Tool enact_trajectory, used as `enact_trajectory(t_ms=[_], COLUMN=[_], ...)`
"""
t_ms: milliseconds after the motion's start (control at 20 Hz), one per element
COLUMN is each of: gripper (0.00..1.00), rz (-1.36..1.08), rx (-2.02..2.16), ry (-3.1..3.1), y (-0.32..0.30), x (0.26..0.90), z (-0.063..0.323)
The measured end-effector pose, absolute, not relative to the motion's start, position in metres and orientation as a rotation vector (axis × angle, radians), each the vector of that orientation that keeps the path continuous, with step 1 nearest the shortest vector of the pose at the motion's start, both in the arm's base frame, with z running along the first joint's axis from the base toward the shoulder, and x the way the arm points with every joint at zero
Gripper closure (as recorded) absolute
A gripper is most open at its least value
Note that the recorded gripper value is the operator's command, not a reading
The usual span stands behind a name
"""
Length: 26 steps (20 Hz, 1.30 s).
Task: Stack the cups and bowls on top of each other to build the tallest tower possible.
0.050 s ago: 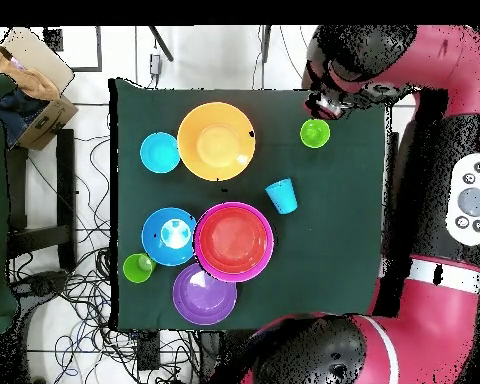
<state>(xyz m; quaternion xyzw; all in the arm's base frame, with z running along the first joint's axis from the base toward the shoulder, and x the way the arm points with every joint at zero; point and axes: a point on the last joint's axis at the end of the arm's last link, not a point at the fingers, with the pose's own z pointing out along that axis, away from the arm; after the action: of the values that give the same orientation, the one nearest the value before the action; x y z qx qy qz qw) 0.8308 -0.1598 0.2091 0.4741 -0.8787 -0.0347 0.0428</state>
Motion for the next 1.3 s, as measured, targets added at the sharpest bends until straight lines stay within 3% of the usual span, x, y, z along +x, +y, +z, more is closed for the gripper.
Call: enact_trajectory(t_ms=[850,1300], gripper=[0.00,0.00], rz=[-0.077,-0.128], rx=[1.468,1.418], ry=[-2.718,-2.681], y=[-0.171,-0.177], x=[0.825,0.819], z=[0.226,0.258])
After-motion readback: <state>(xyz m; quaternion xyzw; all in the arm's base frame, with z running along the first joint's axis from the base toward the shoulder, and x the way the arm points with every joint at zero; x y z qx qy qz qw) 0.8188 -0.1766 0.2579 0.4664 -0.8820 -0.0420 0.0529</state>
